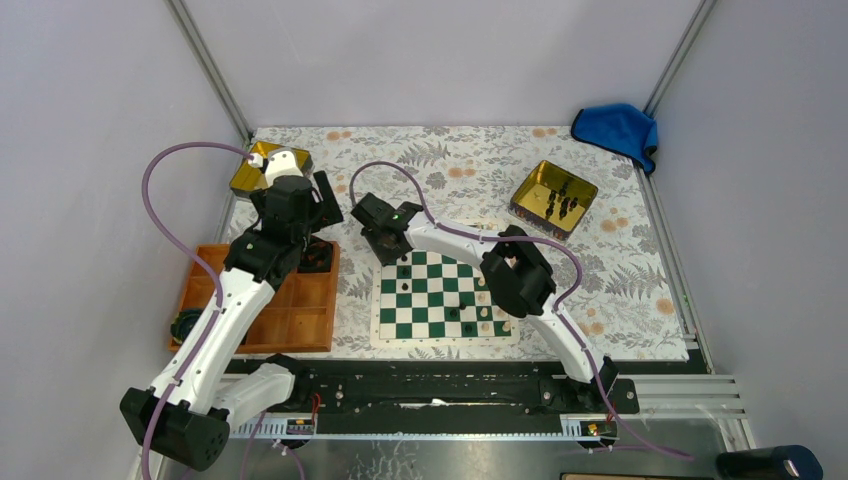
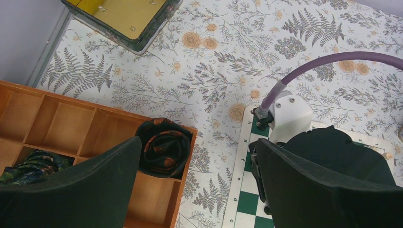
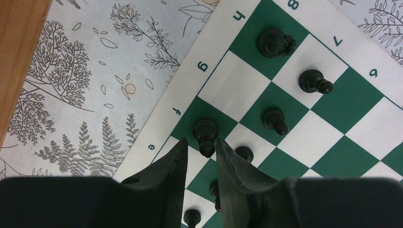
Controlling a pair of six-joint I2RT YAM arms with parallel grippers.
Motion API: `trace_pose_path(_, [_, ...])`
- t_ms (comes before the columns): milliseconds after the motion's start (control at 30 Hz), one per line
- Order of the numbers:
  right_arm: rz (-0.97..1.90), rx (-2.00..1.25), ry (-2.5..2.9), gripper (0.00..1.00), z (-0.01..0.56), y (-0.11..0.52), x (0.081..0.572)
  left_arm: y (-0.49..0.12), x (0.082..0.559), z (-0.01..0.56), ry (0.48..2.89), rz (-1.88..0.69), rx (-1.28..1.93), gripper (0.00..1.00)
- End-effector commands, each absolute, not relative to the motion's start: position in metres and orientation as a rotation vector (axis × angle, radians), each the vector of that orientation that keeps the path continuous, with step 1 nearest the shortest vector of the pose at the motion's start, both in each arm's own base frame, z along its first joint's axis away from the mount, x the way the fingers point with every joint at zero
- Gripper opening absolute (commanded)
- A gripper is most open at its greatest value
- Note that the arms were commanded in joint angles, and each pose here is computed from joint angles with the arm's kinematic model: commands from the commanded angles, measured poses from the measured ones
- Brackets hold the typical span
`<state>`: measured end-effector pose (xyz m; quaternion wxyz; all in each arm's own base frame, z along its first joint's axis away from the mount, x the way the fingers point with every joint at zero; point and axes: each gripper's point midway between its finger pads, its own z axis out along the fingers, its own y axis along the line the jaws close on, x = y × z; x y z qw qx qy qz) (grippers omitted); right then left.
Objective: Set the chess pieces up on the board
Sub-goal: Place the chess piece on the chessboard, then pick up the chess piece from the storage box.
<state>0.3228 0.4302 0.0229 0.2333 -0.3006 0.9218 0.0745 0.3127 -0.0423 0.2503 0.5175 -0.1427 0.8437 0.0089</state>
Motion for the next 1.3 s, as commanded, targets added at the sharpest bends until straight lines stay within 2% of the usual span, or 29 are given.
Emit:
trace_pose_path(0, [0.265,-0.837,2.432,0.35,0.08,0.442,0.323,-0.042,0.32,0.273,1.954,0.004,-0.356,0.99])
trace_pose_path(200, [0.265,-0.791,2.361,0.39,0.127,0.43,0.324,-0.043,0.324,0.278,1.942,-0.005,-0.364,0.99])
trace_pose_path(333, [0.194,-0.704,2.303,0.48,0.159,0.406,0.334,-0.041,0.33,0.288,1.923,0.019,-0.365,0.99])
trace_pose_path(533, [0.1,-0.398,2.259,0.6,0.204,0.327,0.386,-0.042,0.34,0.295,1.909,0.026,-0.364,0.99])
trace_pose_path(633, [0.024,-0.227,2.228,0.7,0.22,0.272,0.416,-0.045,0.343,0.292,1.917,0.019,-0.361,0.99])
trace_pose_path(733, [-0.063,-0.071,2.235,0.75,0.219,0.213,0.44,-0.046,0.347,0.289,1.92,0.021,-0.36,0.99])
trace_pose_path(1033, [-0.217,0.302,2.299,0.75,0.181,0.07,0.473,-0.047,0.36,0.284,1.932,0.046,-0.349,0.99])
trace_pose_path(1267, [-0.224,0.446,2.341,0.74,0.146,0.024,0.493,-0.05,0.366,0.276,1.954,0.036,-0.349,0.99])
